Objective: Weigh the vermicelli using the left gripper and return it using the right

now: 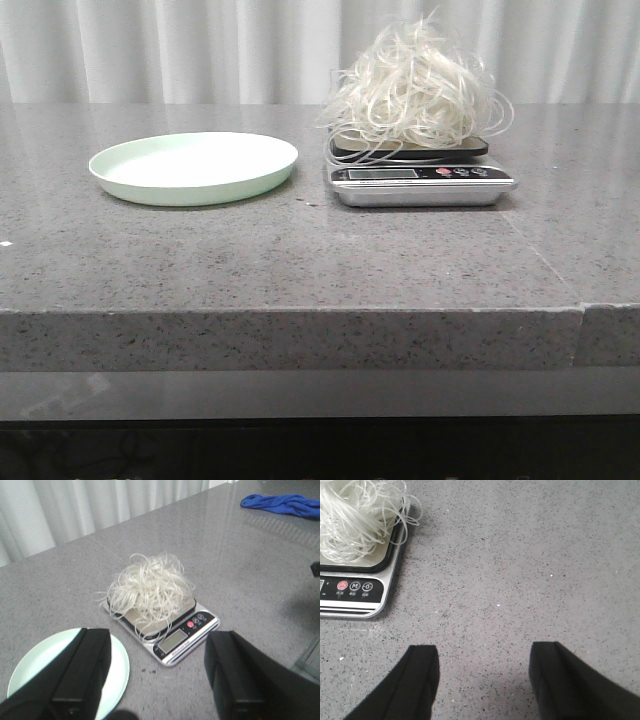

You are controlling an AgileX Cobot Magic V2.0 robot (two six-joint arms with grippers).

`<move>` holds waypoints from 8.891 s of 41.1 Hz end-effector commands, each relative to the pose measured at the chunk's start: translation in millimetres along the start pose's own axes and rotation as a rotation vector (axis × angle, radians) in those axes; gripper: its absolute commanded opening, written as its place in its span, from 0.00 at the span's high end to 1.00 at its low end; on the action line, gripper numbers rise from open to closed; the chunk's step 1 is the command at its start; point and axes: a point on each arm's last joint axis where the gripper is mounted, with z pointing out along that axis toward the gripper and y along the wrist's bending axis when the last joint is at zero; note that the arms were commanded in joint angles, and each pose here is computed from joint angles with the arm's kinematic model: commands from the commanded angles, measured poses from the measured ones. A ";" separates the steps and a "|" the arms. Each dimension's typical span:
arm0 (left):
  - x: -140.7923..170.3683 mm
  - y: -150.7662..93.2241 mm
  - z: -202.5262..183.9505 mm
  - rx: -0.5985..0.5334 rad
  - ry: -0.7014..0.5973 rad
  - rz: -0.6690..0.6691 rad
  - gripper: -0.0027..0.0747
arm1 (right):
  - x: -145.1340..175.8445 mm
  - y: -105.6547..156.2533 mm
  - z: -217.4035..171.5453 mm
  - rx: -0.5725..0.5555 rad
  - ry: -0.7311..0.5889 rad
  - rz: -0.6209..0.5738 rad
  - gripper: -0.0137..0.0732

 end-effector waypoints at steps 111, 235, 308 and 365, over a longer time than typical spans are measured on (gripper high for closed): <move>63.7 10.3 -79.0 -0.142 -0.177 -0.080 0.36 | -176.1 214.9 75.0 -0.538 -0.282 -0.263 0.66; 63.7 10.3 -79.0 -0.142 -0.177 -0.080 0.51 | 6.8 39.0 -99.9 -0.357 -0.177 -0.245 0.64; 251.2 25.9 -84.4 -0.728 -0.437 -0.050 0.78 | 7.2 38.9 -99.8 -0.356 -0.173 -0.246 0.66; 257.0 26.9 -81.4 -0.732 -0.475 -0.038 0.78 | 32.0 22.1 -90.9 -0.242 -0.228 -0.170 0.66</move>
